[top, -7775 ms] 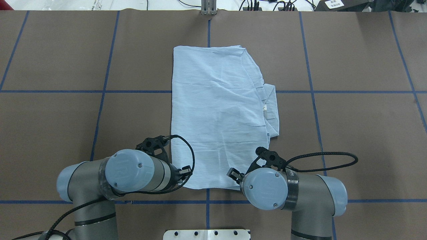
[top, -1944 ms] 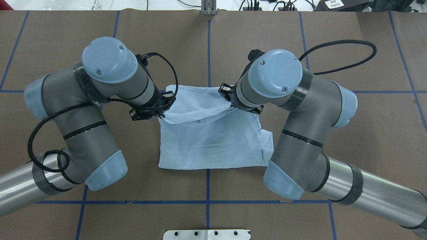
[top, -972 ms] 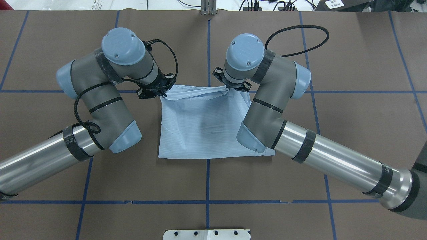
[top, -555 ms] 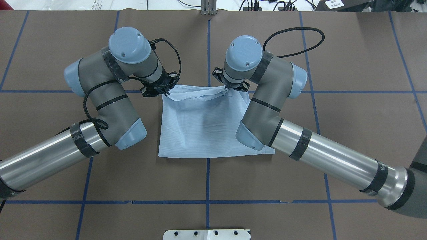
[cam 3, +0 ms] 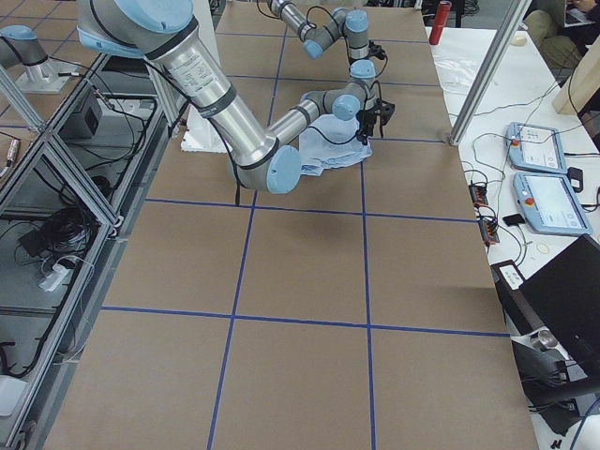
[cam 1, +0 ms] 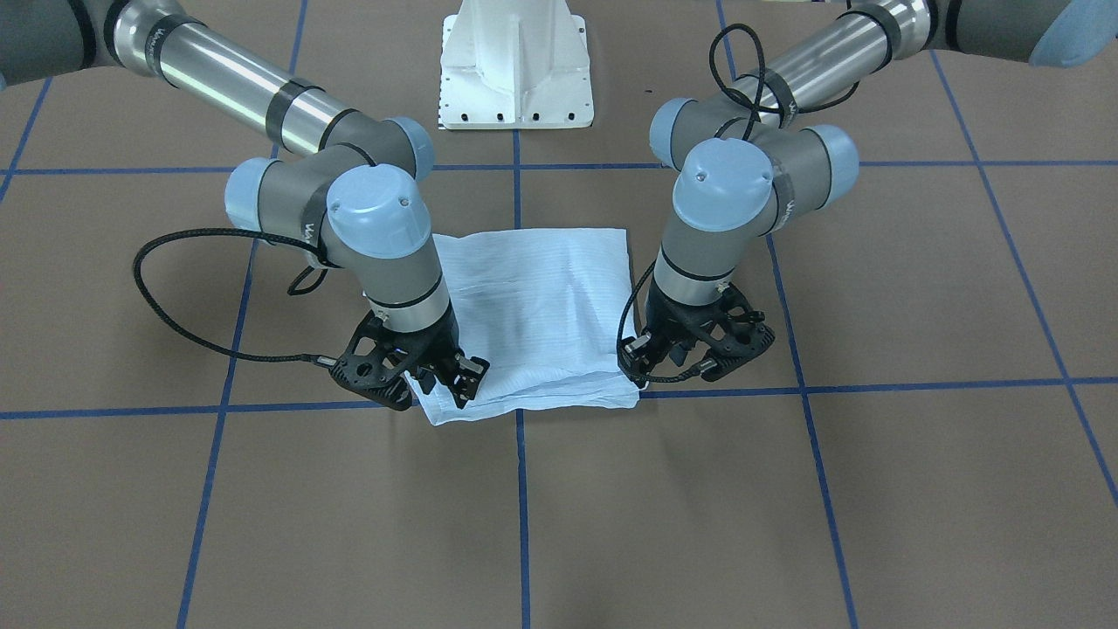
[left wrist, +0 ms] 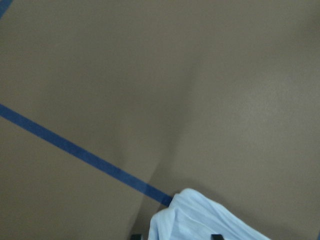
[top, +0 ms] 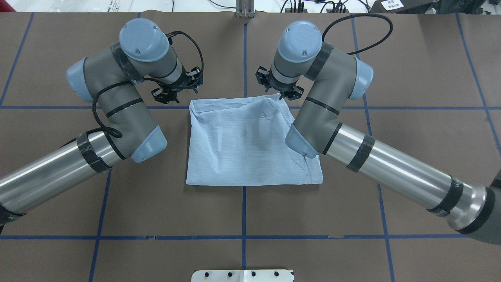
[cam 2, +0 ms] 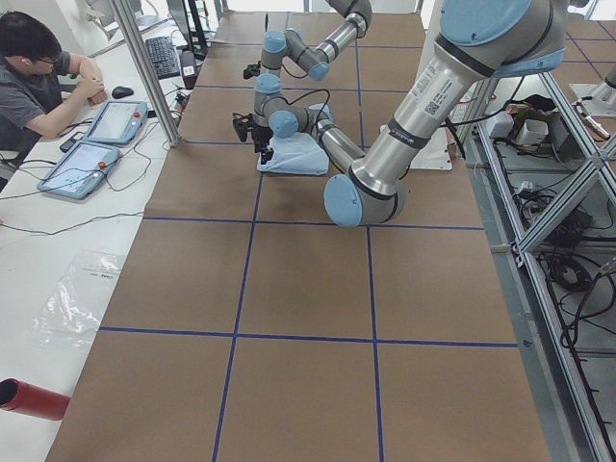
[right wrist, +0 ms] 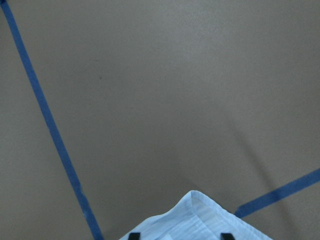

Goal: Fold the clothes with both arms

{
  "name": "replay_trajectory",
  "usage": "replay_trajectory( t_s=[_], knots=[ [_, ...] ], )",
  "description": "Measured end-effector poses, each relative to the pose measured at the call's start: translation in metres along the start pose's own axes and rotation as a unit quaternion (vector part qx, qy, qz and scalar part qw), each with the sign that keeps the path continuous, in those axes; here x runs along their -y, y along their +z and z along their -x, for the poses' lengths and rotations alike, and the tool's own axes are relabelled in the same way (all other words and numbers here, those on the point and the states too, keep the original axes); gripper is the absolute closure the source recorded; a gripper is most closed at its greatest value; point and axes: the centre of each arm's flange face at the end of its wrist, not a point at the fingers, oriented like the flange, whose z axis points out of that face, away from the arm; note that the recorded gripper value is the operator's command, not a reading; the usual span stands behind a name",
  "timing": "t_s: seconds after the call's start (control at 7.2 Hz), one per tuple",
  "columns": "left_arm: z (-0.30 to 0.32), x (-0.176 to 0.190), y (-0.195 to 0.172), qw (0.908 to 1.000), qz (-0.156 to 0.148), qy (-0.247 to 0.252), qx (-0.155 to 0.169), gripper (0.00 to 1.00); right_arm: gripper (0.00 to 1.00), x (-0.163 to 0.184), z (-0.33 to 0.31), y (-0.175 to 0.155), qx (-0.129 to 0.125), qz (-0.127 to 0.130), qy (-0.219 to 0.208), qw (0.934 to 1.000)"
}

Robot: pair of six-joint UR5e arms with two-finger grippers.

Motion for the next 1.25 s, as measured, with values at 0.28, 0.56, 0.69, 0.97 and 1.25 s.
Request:
replay_trajectory(
  t_s=[0.28,0.56,0.69,0.97,1.25],
  knots=[
    [0.010,0.019,-0.010,0.9998,-0.010,0.019,0.004,0.00,0.00,0.038,-0.018,-0.014,-0.002,0.006,-0.029,0.9996],
    [0.051,0.038,-0.045,0.9953,-0.025,0.093,0.002,0.00,0.00,0.103,-0.082,-0.042,-0.011,0.005,-0.082,0.9966],
    [0.079,0.054,-0.072,0.9895,-0.038,0.139,0.007,0.00,0.00,0.142,-0.127,-0.063,-0.029,0.005,-0.122,0.9921],
    [0.150,0.102,-0.114,0.9750,-0.046,0.216,0.022,0.00,0.00,0.212,-0.221,-0.111,-0.069,0.014,-0.202,0.9768],
    [0.248,0.171,-0.150,0.9520,-0.036,0.301,0.040,0.00,0.00,0.263,-0.320,-0.142,-0.079,0.035,-0.254,0.9633]
  ],
)
